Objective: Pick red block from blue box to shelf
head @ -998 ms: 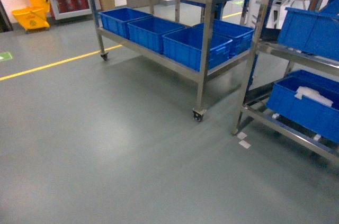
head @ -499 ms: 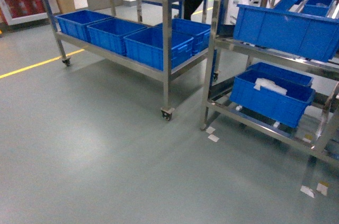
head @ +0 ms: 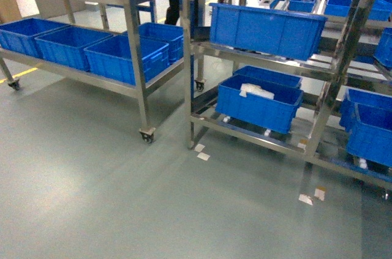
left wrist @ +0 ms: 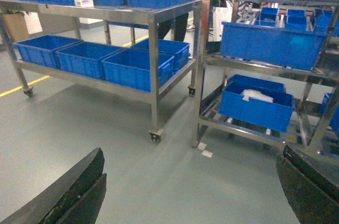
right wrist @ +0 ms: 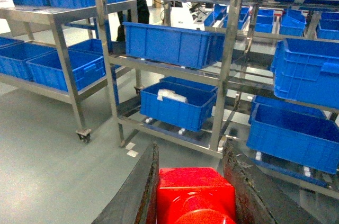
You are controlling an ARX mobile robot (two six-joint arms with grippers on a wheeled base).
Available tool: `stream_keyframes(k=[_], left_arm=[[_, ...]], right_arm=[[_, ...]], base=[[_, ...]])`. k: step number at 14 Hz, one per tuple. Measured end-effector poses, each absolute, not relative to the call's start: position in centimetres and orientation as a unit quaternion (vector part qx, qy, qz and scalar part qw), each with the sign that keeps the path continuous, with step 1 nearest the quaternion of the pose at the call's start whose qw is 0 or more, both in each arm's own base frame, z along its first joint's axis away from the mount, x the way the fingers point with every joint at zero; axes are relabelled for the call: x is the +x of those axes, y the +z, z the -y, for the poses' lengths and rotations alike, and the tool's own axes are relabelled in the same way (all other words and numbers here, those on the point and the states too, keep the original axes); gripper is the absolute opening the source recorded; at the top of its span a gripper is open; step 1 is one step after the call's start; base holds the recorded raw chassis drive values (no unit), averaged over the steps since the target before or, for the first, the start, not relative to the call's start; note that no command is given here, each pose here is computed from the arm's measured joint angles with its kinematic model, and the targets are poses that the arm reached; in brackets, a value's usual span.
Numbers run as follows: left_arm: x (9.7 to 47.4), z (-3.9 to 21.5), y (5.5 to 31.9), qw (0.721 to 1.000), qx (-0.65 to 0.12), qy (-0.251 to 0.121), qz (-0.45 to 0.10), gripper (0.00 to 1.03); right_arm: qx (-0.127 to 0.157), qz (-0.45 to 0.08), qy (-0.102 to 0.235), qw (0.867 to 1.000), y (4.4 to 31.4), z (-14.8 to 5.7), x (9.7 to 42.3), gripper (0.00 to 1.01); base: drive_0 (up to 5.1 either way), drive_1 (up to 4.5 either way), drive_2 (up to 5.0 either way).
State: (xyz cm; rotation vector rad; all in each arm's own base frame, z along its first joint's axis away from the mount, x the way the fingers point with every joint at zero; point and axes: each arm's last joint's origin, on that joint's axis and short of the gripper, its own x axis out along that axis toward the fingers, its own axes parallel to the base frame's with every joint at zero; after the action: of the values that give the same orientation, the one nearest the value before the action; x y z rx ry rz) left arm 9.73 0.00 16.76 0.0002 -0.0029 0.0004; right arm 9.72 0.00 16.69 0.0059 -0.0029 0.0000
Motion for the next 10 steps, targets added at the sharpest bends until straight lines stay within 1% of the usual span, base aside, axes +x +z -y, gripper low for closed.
stream_keyframes(k=[10], left_arm=[[9.73,0.00,16.76,1.000,0.000,0.000,0.001,0.98]], right_arm=[[0.003,0.001,0.000,1.000,16.69,0.00,9.72,0.29]], base=[[-1.5,-1.52,-1.5]])
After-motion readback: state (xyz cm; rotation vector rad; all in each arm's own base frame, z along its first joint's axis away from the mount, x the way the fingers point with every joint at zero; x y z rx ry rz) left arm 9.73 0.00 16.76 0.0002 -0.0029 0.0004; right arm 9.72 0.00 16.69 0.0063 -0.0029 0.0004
